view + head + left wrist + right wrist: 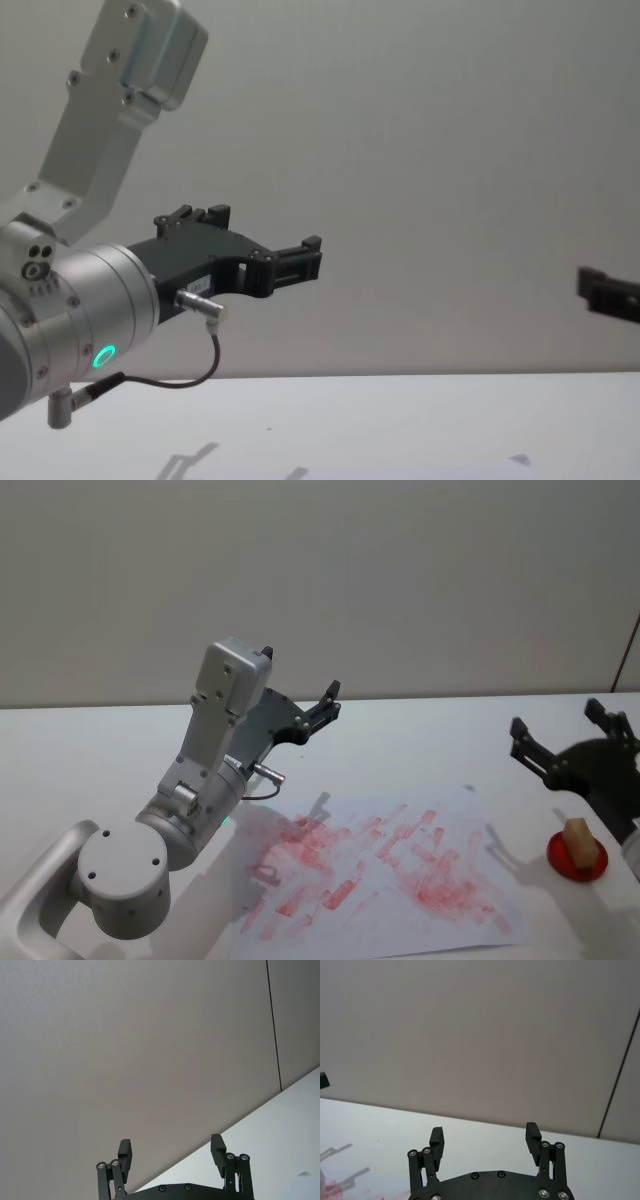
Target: Use the one hand to pick up the stamp and affix it onto the A4 paper.
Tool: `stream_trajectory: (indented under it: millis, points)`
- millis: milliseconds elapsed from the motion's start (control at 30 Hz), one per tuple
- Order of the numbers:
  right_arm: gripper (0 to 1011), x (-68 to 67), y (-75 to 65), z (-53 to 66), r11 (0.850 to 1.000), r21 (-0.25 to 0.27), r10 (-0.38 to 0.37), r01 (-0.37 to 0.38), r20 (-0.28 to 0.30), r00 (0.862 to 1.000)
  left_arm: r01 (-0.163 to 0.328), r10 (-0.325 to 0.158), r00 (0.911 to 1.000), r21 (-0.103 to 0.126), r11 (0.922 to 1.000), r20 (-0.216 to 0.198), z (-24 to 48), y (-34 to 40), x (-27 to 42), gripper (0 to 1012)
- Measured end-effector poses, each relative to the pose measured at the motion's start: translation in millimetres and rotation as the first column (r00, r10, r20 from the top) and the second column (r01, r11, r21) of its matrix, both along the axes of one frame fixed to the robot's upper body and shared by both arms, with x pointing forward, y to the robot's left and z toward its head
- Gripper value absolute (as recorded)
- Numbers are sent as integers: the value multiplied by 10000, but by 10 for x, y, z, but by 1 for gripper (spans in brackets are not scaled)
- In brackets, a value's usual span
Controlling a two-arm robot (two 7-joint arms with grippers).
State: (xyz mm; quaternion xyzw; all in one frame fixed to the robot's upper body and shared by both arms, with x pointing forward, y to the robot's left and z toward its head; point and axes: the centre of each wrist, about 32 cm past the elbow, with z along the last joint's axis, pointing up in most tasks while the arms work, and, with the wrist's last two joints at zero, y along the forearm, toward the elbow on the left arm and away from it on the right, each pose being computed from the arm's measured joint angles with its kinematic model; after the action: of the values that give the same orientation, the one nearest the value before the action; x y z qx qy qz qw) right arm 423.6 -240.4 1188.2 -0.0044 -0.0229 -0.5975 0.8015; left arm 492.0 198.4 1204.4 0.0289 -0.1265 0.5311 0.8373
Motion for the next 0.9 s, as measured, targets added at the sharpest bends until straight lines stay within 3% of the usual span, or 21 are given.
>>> stream_trajectory:
  millis: [200,433,600,900]
  points:
    - [1001,-195,-32,-22,9983,-90,-580,576,-499,9971,0,0,10000,0,10000,-1,0,0,0,1001]
    - [1001,-430,-89,-62,9913,-316,-1305,1275,-1287,9831,1,-1,10000,0,10000,0,0,0,0,1001]
    - [1001,-511,-122,-89,9877,-488,-1550,1486,-1778,9718,0,0,10000,0,10000,0,0,0,0,1001]
    - [1001,-527,-139,-133,9858,-704,-1648,1522,-2384,9571,0,0,10000,0,10000,0,0,0,0,1001]
